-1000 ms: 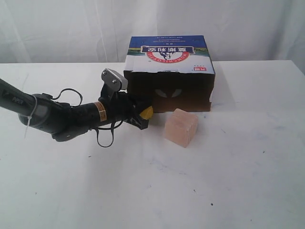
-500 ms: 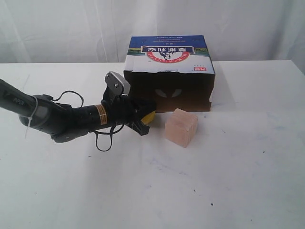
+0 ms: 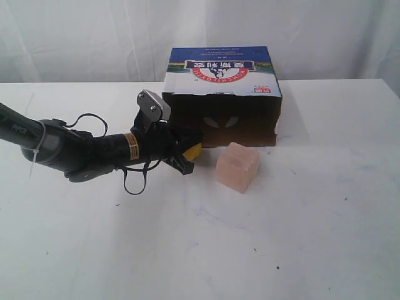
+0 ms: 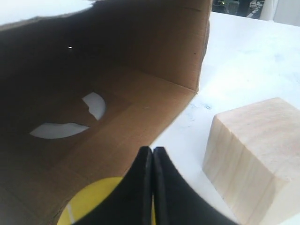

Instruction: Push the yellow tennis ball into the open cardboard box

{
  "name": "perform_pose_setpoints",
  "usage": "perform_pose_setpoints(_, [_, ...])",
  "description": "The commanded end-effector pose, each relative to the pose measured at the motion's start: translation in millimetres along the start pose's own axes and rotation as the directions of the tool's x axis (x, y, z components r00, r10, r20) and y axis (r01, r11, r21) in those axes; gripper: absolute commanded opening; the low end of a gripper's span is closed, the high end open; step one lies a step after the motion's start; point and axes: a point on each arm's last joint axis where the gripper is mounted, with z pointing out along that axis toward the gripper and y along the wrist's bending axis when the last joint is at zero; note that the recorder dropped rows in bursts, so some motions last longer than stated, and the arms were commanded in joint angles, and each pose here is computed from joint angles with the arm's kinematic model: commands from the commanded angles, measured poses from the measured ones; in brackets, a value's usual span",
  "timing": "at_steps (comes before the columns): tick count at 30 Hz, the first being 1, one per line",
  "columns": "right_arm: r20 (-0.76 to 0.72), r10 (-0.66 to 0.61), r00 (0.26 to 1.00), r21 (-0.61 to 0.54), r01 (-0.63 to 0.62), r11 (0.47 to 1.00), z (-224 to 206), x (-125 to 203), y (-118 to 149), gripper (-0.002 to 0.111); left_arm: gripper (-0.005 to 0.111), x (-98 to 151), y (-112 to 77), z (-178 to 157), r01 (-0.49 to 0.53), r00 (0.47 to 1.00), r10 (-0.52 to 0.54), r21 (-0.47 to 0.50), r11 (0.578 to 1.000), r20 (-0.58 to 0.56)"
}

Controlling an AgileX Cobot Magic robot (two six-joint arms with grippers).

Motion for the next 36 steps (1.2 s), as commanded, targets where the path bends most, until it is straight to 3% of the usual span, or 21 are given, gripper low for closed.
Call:
perform_pose_setpoints(1, [0.01, 0.003, 1.0, 0.007, -0.004, 1.0, 0, 0, 0, 0.0, 0.0, -2, -1.2, -3, -0.017, 1.0, 0.017, 0.013, 1.0, -0.015])
perform_pose_setpoints(9, [0.01, 0.003, 1.0, 0.007, -0.004, 1.0, 0, 0, 0, 0.0, 0.0, -7, -3.4, -4, -0.038, 0.999, 0.038, 0.036, 0.999, 0.001])
perform_pose_setpoints(22, [0.01, 0.003, 1.0, 0.007, -0.004, 1.0, 0, 0, 0, 0.0, 0.0, -38, -5.3, -14, -0.094, 0.995, 0.094, 0.023, 0.995, 0.017])
perform_pose_setpoints(25, [0.01, 0.003, 1.0, 0.007, -0.004, 1.0, 0, 0, 0, 0.0, 0.0, -35, -6.2, -25, -0.01, 0.999, 0.008, -0.043, 0.999, -0.042])
perform_pose_setpoints(30, [0.01, 0.003, 1.0, 0.007, -0.004, 1.0, 0, 0, 0, 0.0, 0.0, -21, -9.6, -60, 0.026, 0.996, -0.041, -0.189, 0.982, -0.078])
perform_pose_setpoints(33, [0.01, 0.003, 1.0, 0.007, -0.004, 1.0, 0, 0, 0, 0.0, 0.0, -3, -5.6, -83, 0.031, 0.991, -0.07, -0.319, 0.947, -0.113])
perform_pose_setpoints(36, [0.01, 0.022, 1.0, 0.006, -0.022, 1.0, 0, 0, 0, 0.0, 0.0, 9, -0.9, -83, -0.031, 0.988, -0.025, -0.352, 0.936, -0.153])
